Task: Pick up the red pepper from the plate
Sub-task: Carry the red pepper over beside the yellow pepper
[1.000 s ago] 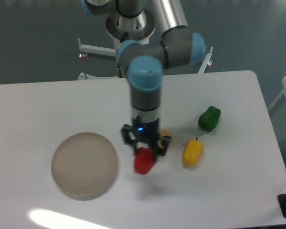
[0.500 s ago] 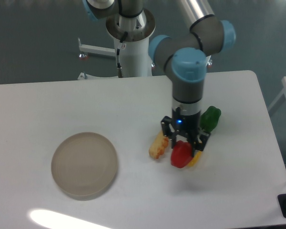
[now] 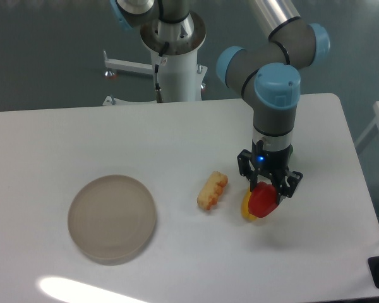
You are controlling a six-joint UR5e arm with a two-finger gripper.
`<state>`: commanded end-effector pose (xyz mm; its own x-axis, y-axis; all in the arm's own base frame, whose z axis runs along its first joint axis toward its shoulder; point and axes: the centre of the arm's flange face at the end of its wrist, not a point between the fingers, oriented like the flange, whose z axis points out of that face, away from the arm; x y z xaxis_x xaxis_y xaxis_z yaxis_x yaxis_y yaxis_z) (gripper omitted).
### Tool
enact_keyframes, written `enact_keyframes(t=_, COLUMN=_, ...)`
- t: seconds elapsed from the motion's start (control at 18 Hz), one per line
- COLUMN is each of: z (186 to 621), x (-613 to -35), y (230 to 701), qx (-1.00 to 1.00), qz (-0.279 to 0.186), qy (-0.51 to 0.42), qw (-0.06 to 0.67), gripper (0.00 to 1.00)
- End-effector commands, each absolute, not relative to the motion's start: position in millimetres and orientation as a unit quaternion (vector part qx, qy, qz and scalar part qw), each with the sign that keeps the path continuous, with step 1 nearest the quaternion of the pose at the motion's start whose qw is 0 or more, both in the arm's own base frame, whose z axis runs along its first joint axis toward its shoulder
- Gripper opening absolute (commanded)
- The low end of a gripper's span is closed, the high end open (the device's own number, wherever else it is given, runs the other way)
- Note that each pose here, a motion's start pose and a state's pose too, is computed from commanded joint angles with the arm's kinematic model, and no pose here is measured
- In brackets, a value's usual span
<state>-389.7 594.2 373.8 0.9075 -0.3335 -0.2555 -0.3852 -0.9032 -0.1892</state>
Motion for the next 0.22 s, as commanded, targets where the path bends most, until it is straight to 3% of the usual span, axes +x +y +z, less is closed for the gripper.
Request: enact_keyframes(t=0.22, z=372.6, x=-390.4, y=594.9, qx=-0.969, qz=0.109, qy=0.185, qw=0.118, gripper=0.52)
